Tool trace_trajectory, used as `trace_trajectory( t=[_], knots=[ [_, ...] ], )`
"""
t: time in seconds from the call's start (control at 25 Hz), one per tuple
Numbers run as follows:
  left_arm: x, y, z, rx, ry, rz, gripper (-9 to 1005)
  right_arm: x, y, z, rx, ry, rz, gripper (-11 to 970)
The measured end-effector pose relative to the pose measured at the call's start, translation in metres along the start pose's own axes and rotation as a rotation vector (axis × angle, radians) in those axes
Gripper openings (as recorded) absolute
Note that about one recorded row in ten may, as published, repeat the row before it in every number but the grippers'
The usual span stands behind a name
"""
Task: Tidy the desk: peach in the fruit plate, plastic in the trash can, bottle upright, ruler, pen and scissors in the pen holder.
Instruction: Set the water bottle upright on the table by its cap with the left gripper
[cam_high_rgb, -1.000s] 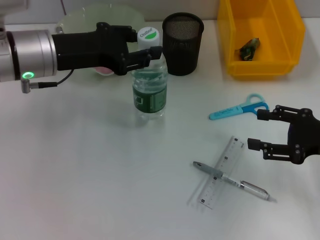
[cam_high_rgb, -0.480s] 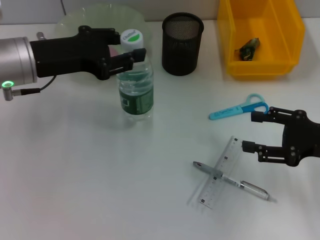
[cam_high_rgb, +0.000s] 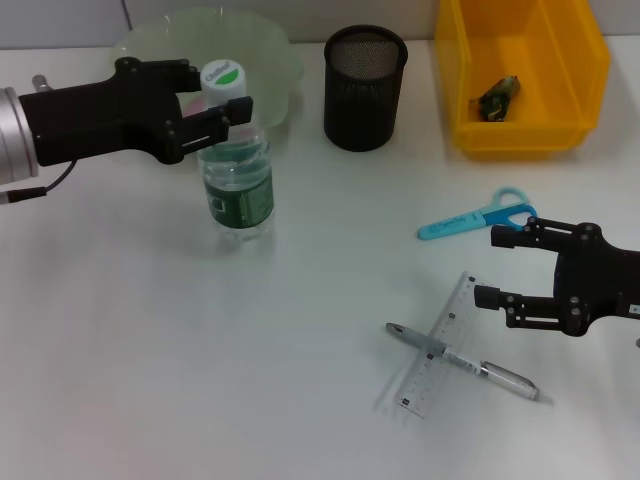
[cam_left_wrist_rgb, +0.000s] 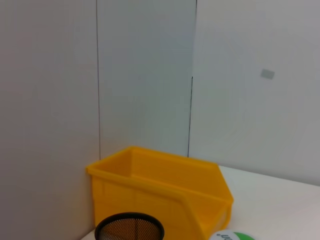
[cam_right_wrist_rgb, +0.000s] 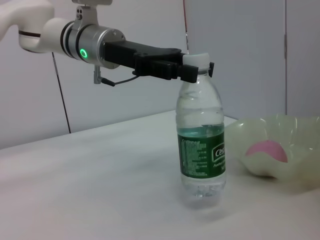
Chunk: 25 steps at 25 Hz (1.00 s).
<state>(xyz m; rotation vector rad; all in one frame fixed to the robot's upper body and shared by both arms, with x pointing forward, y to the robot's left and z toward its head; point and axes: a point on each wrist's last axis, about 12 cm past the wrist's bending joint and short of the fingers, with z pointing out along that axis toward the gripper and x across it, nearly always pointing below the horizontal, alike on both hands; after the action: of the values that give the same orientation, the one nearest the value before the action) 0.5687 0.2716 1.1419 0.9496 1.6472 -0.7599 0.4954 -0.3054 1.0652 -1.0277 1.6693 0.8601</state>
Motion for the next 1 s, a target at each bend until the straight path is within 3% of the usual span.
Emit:
trace_trajectory(
  t=[0.68, 1.0],
  knots=[
    [0.009, 0.01, -0.032, -0.103, -0.011, -0.023, 444, 0.001, 0.0, 0.0, 0.001, 0.0, 0.003, 756],
    [0.014, 0.019, -0.041, -0.198, -0.03, -0.043, 444, 0.002, 0.001, -0.001, 0.002, 0.002, 0.006, 755]
  ],
)
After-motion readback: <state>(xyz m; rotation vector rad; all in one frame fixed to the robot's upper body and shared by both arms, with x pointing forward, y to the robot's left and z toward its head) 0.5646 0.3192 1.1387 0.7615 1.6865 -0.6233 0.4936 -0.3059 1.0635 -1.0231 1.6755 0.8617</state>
